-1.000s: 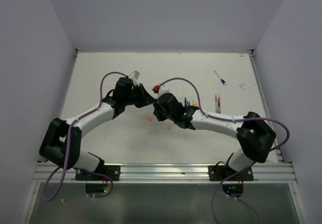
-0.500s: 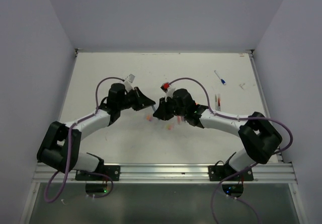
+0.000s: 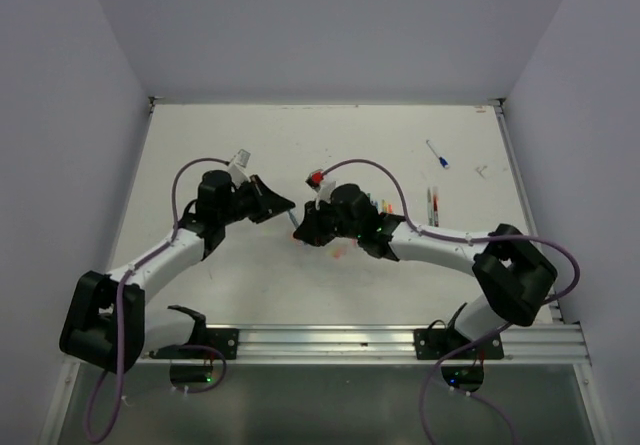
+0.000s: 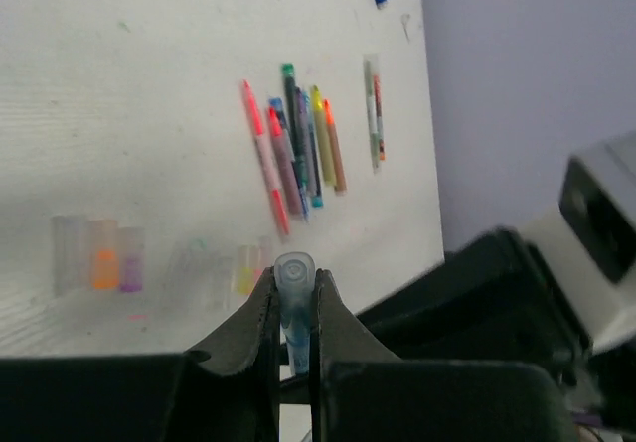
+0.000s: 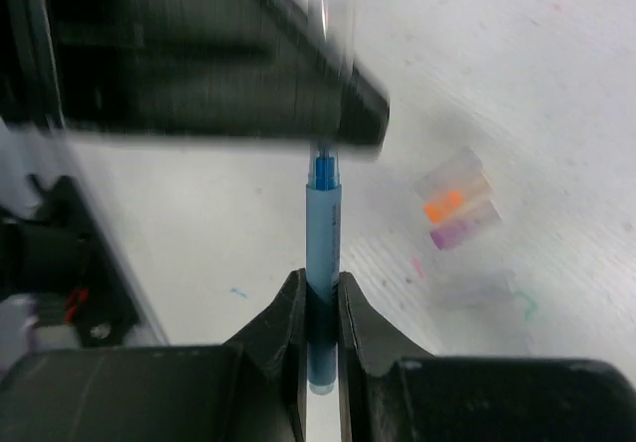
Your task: Open the pen caps
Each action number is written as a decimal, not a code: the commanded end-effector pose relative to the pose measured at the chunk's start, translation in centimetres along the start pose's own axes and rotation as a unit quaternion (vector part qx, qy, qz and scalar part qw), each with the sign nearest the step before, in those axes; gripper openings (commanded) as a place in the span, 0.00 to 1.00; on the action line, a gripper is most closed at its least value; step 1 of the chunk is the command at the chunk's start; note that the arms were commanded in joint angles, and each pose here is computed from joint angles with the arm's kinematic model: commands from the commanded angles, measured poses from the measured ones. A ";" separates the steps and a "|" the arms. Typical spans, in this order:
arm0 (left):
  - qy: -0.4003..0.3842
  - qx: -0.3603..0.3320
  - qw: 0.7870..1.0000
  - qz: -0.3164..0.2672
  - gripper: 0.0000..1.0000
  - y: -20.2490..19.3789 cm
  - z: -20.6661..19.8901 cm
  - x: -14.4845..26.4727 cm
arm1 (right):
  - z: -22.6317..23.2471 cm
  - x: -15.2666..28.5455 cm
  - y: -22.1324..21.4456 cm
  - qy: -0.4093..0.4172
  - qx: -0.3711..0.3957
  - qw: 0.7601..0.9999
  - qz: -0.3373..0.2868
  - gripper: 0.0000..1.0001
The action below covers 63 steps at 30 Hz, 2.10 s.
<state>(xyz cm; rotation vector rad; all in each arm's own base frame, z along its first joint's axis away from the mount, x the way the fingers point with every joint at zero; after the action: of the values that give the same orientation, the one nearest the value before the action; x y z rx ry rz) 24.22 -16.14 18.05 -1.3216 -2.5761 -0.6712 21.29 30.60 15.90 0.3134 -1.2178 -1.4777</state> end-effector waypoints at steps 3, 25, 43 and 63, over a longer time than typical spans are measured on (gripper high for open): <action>0.097 0.026 0.984 -0.148 0.00 5.6 -0.3 1.2 | -2.2 4.0 -3.2 -0.343 0.149 0.923 0.095 0.00; 0.251 -0.075 0.965 -0.025 0.07 0.8 8.8 -0.1 | -15.5 13.1 -2.6 -0.478 -0.091 0.864 0.134 0.00; 0.247 -0.085 0.965 0.019 0.35 -1.9 10.4 -2.5 | -18.1 11.3 -5.3 -0.476 -0.129 0.848 0.195 0.08; 0.222 -0.122 0.967 -0.024 0.51 -0.8 7.7 -0.5 | -17.2 13.1 -1.9 -0.510 -0.121 0.840 0.139 0.36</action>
<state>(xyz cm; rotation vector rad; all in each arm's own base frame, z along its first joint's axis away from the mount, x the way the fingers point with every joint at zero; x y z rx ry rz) 24.28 -13.69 9.60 -1.0436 -2.1764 -1.0956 27.64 10.69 8.98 -0.9398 -1.6808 -1.4214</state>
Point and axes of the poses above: each gripper's point midway between its finger pads, its own x axis back along the fingers, its own z axis along the line the jaws close on, y = z × x, the point moved 8 cm from there along x, back along the fingers, and after that the axes turned 8 degrees about x, right-handed, at the moved point
